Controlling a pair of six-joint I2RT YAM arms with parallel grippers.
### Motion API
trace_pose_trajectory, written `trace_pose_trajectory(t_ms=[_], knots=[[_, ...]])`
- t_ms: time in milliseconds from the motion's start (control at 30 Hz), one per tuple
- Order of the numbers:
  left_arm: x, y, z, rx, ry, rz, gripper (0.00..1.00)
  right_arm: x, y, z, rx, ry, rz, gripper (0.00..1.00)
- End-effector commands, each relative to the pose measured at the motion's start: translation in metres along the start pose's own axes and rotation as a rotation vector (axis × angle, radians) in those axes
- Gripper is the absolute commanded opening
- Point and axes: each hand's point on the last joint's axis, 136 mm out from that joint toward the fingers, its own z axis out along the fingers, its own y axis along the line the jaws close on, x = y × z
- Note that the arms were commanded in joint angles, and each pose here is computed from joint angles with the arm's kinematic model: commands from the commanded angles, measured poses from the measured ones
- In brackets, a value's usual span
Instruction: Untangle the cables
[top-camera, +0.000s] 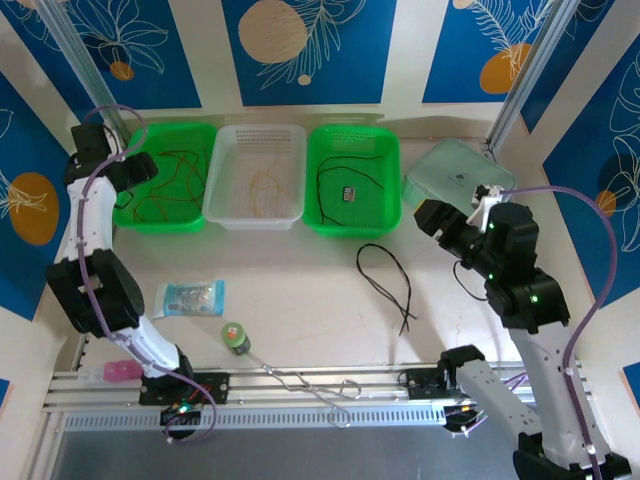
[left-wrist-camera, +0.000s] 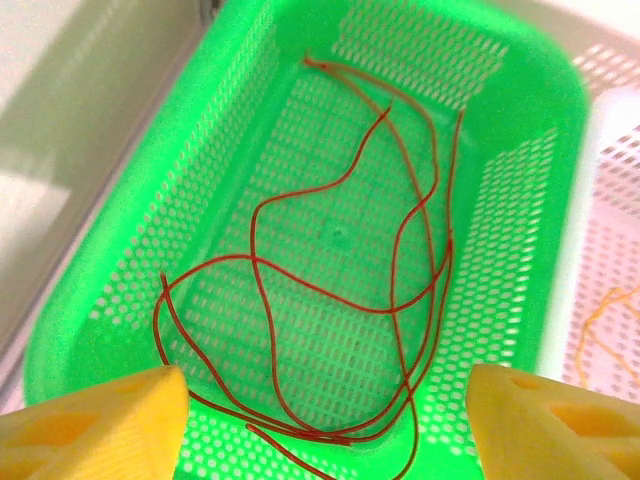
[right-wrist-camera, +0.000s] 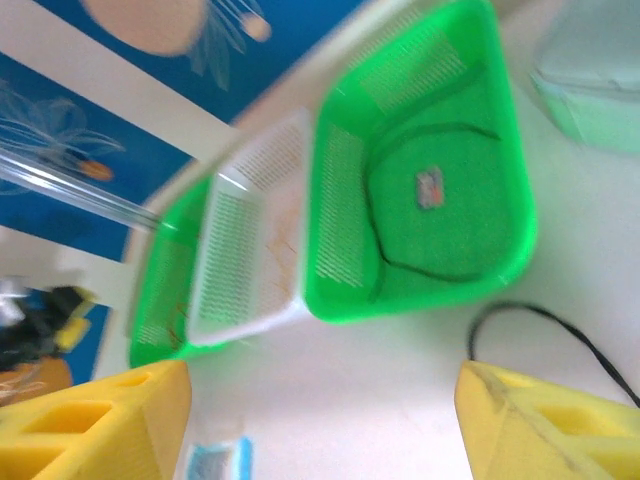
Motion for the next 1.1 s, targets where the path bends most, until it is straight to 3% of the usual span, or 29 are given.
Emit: trace_pose_trajectory(t_ms=[0,100,267,467,667,1067], knots=[[-0.017,-0.029,-0.041,0.046,-0.09,0.079,0.73,0.044,-0.053,0.016,0.239,0.176,0.067,0.71],[-0.001,-0.071,-0.072,0.134,-0.119,0.154,0.73,0.079,-0.089,0.031,0.389,0.295,0.093,0.71],[0.077,-0.149,-0.107,0.287,-0.089,0.325,0.73,0.135,-0.121,0.054,0.491,0.449,0.028,0.6],[0.182,-0.207,-0.121,0.444,0.017,0.447,0.7,0.173,-0.131,0.076,0.485,0.593,-0.161,0.57],[0.263,-0.231,-0.114,0.499,0.155,0.486,0.69,0.193,-0.133,0.101,0.428,0.721,-0.294,0.5],[0.282,-0.241,-0.119,0.507,0.18,0.488,0.69,0.203,-0.154,0.136,0.53,0.863,-0.587,0.31]])
